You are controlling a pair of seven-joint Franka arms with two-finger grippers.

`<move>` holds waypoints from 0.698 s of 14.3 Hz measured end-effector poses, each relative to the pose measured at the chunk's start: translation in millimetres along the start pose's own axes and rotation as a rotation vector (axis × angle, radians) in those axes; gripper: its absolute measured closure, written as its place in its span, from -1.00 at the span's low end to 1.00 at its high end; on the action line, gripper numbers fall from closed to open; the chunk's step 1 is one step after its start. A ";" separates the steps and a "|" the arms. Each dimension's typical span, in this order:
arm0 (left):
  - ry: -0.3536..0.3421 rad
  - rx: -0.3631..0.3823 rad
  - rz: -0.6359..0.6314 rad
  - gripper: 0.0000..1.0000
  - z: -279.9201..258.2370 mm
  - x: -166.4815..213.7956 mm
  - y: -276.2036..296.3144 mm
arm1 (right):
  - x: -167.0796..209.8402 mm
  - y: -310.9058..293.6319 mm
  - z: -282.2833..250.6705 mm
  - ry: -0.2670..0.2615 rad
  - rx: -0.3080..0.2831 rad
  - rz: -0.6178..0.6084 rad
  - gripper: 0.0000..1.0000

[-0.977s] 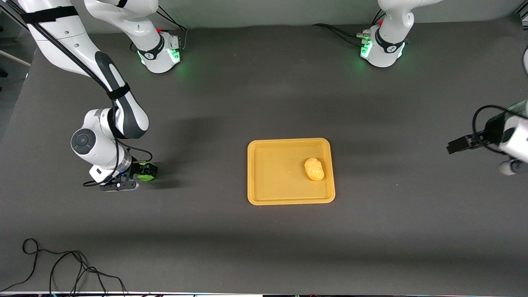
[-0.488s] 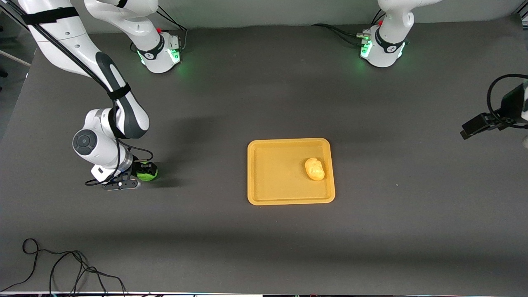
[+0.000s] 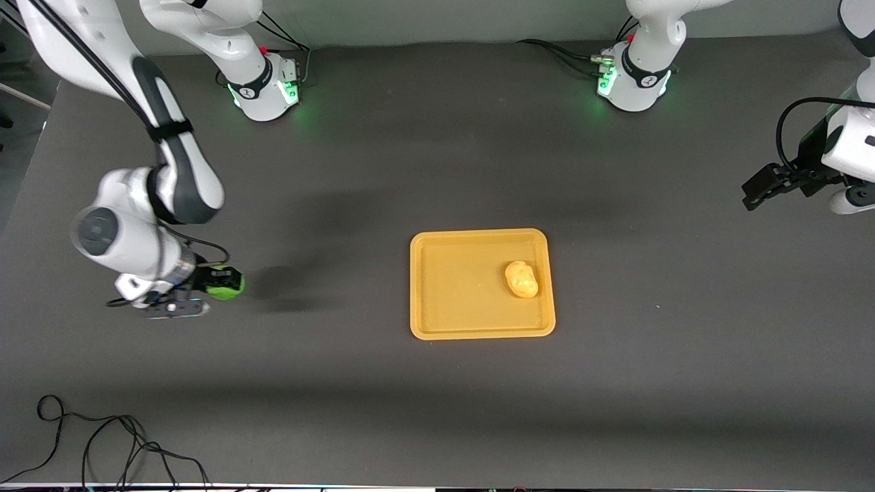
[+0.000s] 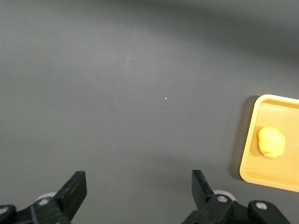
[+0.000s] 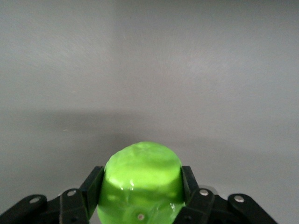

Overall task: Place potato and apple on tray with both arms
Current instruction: 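Carry the green apple with the right gripper over the tray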

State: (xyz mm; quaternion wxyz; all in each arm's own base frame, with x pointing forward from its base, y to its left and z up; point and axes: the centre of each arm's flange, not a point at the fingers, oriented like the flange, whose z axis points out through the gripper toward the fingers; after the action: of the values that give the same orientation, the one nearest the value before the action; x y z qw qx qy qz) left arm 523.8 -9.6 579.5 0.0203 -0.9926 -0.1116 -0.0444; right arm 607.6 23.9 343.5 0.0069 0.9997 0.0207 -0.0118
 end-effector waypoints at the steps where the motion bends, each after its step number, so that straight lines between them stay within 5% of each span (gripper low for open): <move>1: 0.000 0.000 0.000 -1.00 -1.0 0.2 0.0 | 5.8 -0.1 -35.5 -0.004 0.001 0.000 -0.44; 6: -0.088 0.009 0.016 -1.00 -16.5 6.9 -2.0 | 26.7 -40.5 -166.7 0.042 0.010 -0.039 -0.44; 10: -0.103 0.007 0.123 -1.00 -14.5 14.5 -4.1 | 30.4 -173.5 -169.5 0.055 0.019 0.000 -0.44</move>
State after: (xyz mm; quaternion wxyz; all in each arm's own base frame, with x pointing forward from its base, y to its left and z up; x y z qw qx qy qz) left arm 535.7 -3.2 595.3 0.0207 -0.9984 -0.0515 0.0084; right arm 634.7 200.9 509.9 -0.0033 0.9997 0.0207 0.0152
